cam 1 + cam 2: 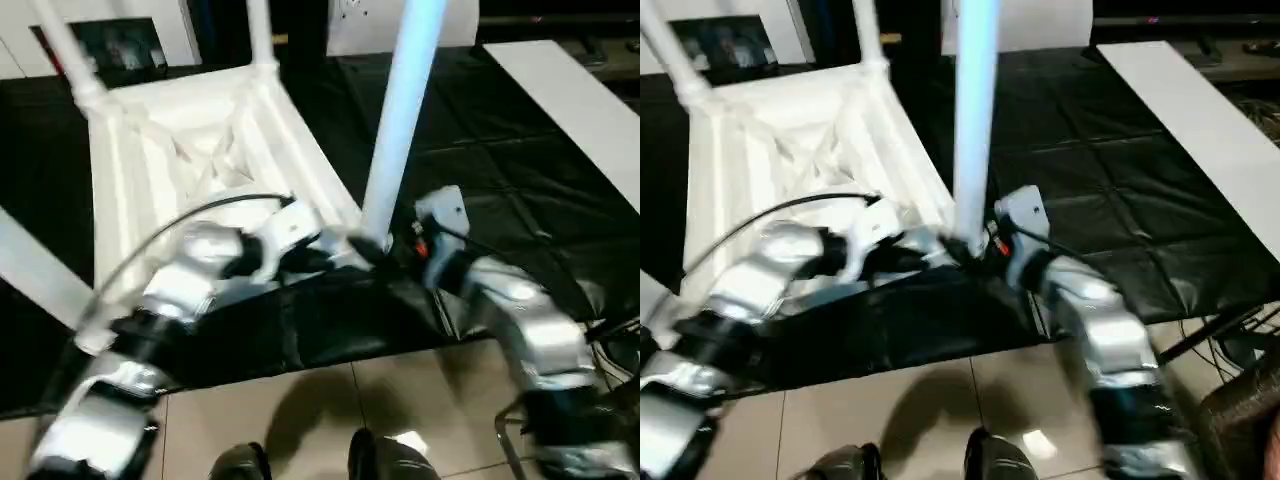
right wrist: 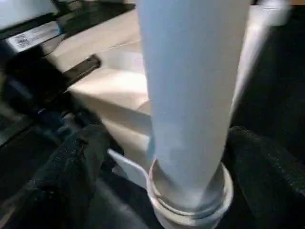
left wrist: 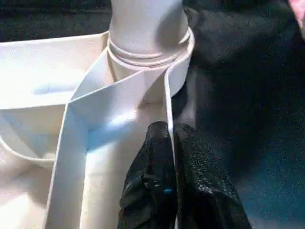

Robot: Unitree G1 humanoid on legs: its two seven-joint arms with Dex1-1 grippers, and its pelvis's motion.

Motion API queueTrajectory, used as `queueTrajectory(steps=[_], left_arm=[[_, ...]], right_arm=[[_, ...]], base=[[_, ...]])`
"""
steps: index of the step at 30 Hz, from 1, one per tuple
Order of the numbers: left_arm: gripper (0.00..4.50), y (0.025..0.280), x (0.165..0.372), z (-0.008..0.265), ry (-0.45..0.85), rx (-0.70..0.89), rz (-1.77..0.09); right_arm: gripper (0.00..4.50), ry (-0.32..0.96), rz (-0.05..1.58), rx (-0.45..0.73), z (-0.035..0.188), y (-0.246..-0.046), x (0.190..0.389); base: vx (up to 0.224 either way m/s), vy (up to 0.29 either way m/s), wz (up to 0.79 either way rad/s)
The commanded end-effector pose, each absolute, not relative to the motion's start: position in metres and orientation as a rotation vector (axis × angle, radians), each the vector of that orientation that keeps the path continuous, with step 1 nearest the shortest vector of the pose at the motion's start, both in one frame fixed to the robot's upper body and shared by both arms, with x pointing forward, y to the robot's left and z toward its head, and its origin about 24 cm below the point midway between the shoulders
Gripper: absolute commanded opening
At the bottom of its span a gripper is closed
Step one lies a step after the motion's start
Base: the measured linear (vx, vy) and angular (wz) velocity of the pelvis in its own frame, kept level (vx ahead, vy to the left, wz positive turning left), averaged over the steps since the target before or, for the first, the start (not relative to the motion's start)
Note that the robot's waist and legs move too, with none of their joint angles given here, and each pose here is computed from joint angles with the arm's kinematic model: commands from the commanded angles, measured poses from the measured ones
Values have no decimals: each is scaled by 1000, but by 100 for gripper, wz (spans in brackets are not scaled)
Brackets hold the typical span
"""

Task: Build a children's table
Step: Rotate leg to tighten

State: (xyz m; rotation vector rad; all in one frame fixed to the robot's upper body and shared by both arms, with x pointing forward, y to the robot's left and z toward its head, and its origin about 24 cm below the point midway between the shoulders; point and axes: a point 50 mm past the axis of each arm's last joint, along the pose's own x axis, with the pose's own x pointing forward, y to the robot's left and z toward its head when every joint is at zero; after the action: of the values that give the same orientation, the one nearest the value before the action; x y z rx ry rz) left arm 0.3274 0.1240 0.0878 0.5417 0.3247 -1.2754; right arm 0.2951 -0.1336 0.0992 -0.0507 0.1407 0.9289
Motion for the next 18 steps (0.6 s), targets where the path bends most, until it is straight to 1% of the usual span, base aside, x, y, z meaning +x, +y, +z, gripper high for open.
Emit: queueTrajectory(steps=[1,2,3,8,10,11,13,14,15,18], left_arm=[[0,121,313,74,380,616,-1442],[0,125,309,75,379,634,-1509],[0,126,307,75,380,637,-1540],[0,130,301,78,396,661,-1650],[0,132,299,79,410,697,-1718],[0,132,299,80,410,699,-1721],[0,132,298,80,412,712,-1747],[0,132,298,82,406,726,-1774],[0,132,298,82,405,729,-1782],[0,132,298,83,409,747,-1815]], right_arm=[[439,133,1051,-87,105,-134,288],[439,146,1129,-121,107,-140,285],[439,153,1167,-136,108,-142,284],[439,183,1327,-146,111,-145,279],[414,203,1412,-159,111,-145,278],[414,205,1417,-160,111,-145,278],[400,218,1455,-170,110,-145,278],[375,239,1499,-182,109,-144,278],[366,243,1510,-188,109,-143,278],[355,264,1556,-213,106,-140,279]], base=[[0,0,0],[0,0,0],[0,0,0],[0,0,0],[0,0,0],[0,0,0],[0,0,0],[0,0,0],[0,0,0],[0,0,0]])
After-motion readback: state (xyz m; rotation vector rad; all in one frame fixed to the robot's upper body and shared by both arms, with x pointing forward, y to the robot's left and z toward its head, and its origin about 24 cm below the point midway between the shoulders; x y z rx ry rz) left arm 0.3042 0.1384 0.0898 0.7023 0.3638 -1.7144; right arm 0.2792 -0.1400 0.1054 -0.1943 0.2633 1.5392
